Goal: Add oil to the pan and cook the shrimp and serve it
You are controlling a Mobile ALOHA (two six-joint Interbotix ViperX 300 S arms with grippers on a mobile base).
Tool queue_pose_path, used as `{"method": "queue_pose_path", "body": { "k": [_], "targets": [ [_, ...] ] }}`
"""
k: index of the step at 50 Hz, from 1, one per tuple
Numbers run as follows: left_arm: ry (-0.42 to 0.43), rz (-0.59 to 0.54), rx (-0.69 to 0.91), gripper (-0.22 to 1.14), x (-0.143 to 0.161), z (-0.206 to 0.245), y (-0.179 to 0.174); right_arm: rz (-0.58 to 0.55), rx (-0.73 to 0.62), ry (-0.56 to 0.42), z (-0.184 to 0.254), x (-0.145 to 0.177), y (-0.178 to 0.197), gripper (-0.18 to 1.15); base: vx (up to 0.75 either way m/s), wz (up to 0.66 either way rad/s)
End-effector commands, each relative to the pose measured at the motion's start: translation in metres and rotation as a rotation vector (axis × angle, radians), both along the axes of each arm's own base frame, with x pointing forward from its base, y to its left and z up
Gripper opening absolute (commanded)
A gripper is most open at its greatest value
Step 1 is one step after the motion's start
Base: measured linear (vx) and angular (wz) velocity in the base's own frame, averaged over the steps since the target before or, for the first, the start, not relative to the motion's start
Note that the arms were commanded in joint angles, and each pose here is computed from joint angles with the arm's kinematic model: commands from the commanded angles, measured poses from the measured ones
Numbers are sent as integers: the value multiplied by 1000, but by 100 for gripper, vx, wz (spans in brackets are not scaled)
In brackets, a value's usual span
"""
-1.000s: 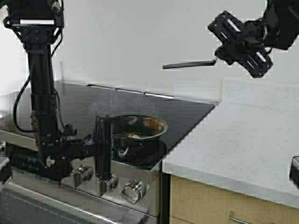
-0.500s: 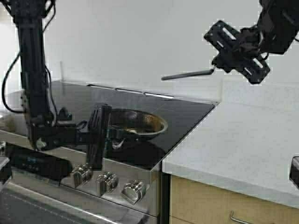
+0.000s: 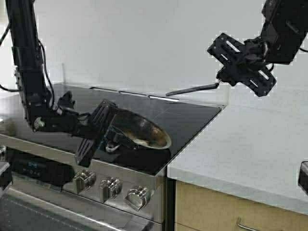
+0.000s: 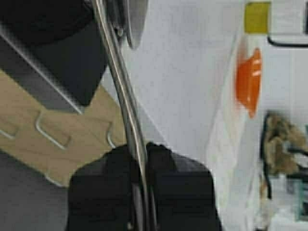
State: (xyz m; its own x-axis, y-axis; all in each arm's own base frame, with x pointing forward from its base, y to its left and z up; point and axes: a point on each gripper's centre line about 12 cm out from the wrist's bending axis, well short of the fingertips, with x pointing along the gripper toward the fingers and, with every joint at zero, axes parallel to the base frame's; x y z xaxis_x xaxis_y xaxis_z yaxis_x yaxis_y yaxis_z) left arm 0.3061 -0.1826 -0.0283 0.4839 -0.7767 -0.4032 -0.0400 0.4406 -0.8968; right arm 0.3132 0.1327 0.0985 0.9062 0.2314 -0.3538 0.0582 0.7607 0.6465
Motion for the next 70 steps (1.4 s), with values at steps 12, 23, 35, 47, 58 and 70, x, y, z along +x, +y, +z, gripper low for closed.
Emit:
{"method": "queue_pose_path", "body": {
  "k": [12, 23, 35, 47, 58, 70],
  "targets": [
    [-99, -12, -4, 3, 12, 25, -5, 5, 9, -34, 9, 6, 3, 8, 0, 0],
    [-89, -14, 2, 3, 9, 22, -4, 38, -71, -14, -7, 20, 12, 8, 0, 0],
    [-69, -16, 14, 3, 6, 17, -2, 160, -227, -90, -17, 58, 58, 8, 0, 0],
    [-58, -13, 13, 3, 5, 14, -2, 227, -325, -168, -34, 92, 97, 8, 0, 0],
    [-50, -10, 6, 3, 5, 14, -2, 266, -355, -144, -63, 95, 113, 8, 0, 0],
    [-49, 2, -6, 3, 9, 16, -3, 311, -423, -143, -76, 90, 121, 8, 0, 0]
  ]
}}
